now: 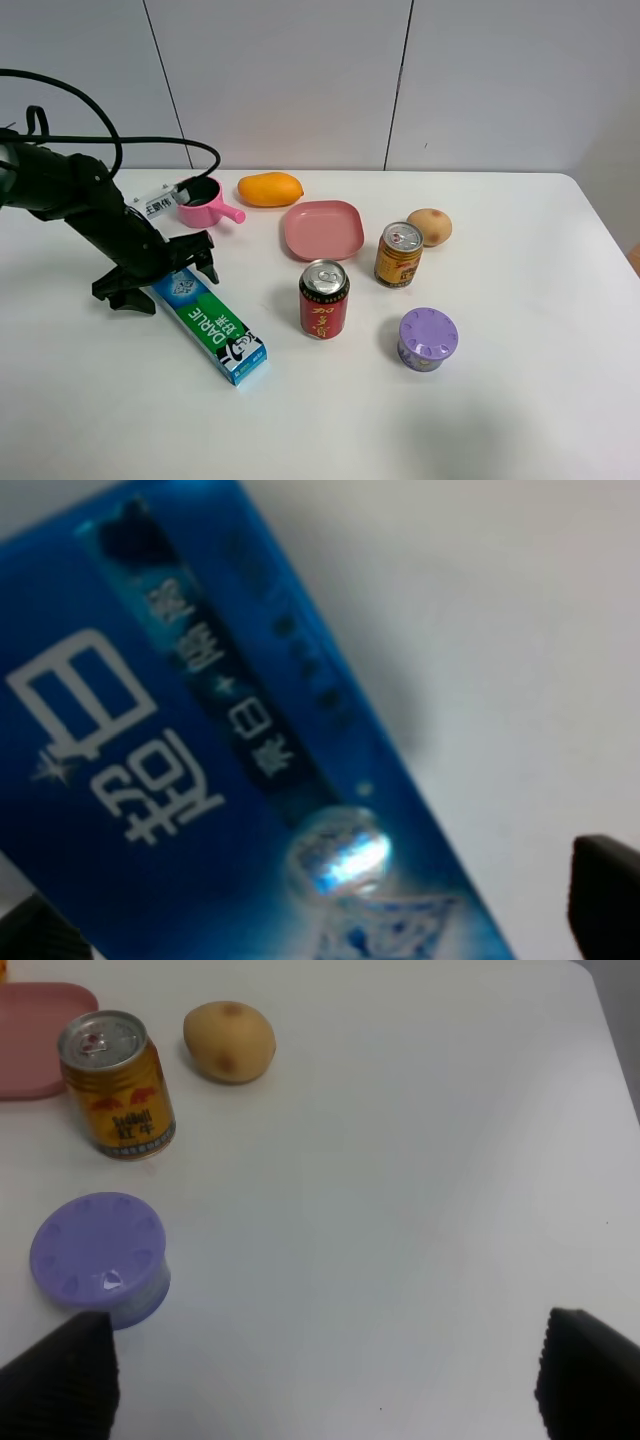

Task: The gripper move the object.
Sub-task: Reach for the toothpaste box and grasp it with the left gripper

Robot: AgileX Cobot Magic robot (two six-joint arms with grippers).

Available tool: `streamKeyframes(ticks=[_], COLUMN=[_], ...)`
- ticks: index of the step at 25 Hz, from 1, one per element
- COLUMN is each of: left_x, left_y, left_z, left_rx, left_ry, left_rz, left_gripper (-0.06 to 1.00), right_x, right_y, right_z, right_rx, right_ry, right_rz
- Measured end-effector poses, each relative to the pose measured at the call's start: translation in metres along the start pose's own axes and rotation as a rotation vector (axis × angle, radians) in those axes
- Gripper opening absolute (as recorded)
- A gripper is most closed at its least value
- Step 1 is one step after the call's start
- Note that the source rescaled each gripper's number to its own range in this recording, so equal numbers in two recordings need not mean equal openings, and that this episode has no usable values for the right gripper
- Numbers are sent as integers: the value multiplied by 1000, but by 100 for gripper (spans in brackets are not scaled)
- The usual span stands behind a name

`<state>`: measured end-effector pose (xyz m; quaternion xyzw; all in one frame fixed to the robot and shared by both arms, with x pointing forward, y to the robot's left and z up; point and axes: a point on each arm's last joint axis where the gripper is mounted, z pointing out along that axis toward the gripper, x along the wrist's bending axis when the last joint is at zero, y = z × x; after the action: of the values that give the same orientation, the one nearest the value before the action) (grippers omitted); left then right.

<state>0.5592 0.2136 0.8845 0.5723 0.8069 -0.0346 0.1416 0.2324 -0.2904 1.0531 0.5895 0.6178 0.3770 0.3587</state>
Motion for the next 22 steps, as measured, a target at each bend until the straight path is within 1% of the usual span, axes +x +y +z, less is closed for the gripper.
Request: streamKeyframes(ticks=[8, 22], left_x=[3, 2], left_y=[0, 2], left_z=[9, 10], left_rx=[11, 0], left_ry=[14, 11], left_rz=[1, 15], left_gripper=[91, 90], right_x=[0, 0], right_y=[0, 0], right_z=[0, 0], right_rx=[0, 0], right_ry=[0, 0], right_rz=[0, 0])
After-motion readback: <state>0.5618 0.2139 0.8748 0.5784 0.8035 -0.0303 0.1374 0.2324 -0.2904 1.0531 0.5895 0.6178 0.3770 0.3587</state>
